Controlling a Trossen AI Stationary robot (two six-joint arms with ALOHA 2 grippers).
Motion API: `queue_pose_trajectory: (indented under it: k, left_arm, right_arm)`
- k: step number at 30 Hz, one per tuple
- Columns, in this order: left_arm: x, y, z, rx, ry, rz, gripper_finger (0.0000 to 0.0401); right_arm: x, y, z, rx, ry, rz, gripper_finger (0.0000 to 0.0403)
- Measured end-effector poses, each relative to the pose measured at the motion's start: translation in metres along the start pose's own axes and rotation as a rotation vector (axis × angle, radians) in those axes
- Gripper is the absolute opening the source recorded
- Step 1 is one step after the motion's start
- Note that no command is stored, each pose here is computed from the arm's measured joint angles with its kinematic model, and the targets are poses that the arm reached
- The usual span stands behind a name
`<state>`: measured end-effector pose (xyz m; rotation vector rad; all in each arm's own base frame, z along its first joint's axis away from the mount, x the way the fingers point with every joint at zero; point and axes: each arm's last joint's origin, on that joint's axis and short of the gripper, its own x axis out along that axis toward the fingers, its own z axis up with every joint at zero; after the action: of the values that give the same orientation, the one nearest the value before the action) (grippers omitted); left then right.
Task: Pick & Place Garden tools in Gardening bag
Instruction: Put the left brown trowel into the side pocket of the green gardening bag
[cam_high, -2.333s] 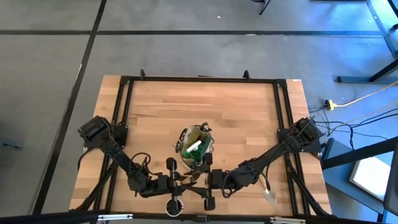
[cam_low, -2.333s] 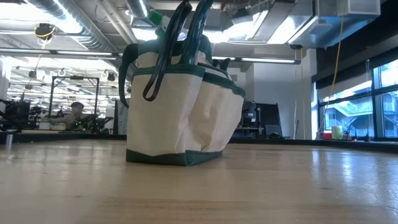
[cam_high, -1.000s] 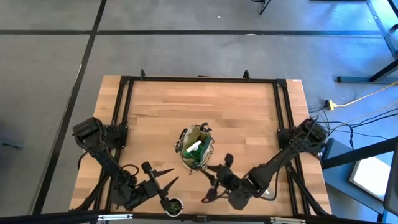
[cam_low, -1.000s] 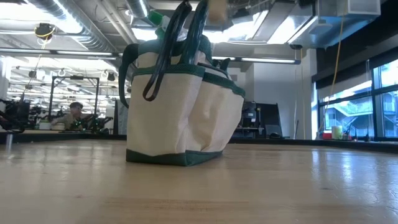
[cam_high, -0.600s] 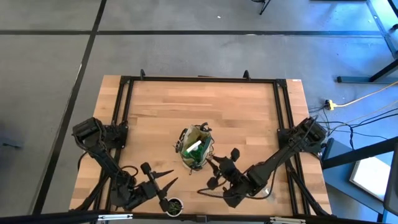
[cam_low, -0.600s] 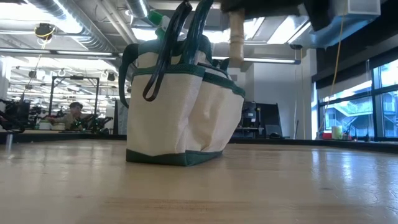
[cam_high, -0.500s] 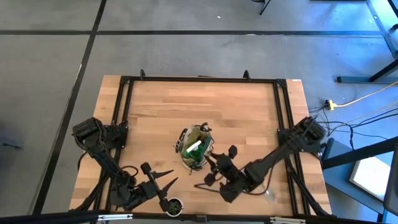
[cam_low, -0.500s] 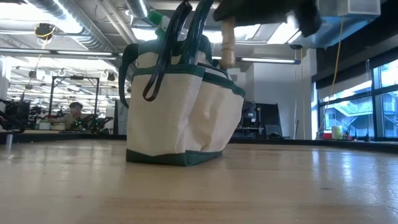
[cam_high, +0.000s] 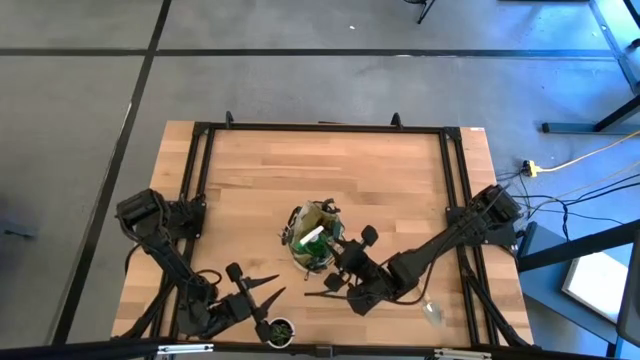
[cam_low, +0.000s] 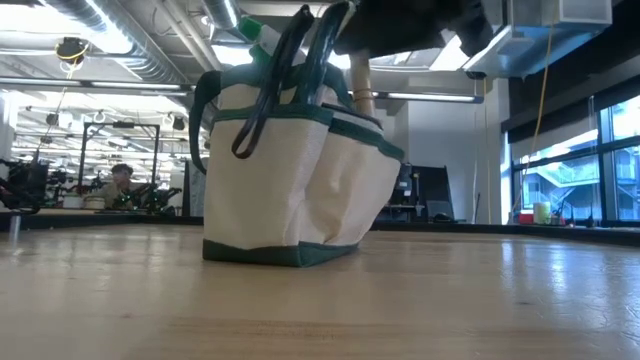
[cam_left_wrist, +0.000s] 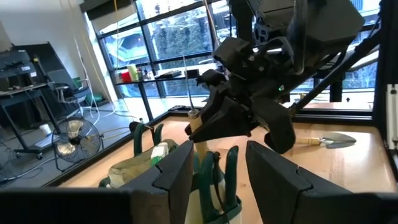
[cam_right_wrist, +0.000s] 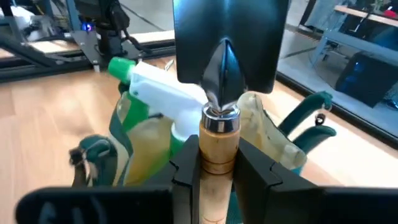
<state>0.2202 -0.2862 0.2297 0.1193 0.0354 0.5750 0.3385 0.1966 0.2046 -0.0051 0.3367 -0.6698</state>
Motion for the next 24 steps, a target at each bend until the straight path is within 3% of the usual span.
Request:
queue_pose_trajectory:
  k: [13, 18, 24]
  left_arm:
    - [0.001, 0.0, 0.0, 0.0, 0.0, 0.003, 0.0142]
    - [0.0, 0.0, 0.0, -0.01, 0.0, 0.0, 0.0139]
    - [-0.002, 0.0, -0.001, -0.006, -0.001, -0.005, 0.0139]
  right_arm:
    - [-0.022, -0.015, 0.017, -0.038, -0.056, -0.052, 0.0067]
    - [-0.005, -0.037, 0.006, 0.038, 0.065, -0.127, 0.0067]
    - [0.001, -0.039, 0.003, 0.043, 0.021, -0.174, 0.0067]
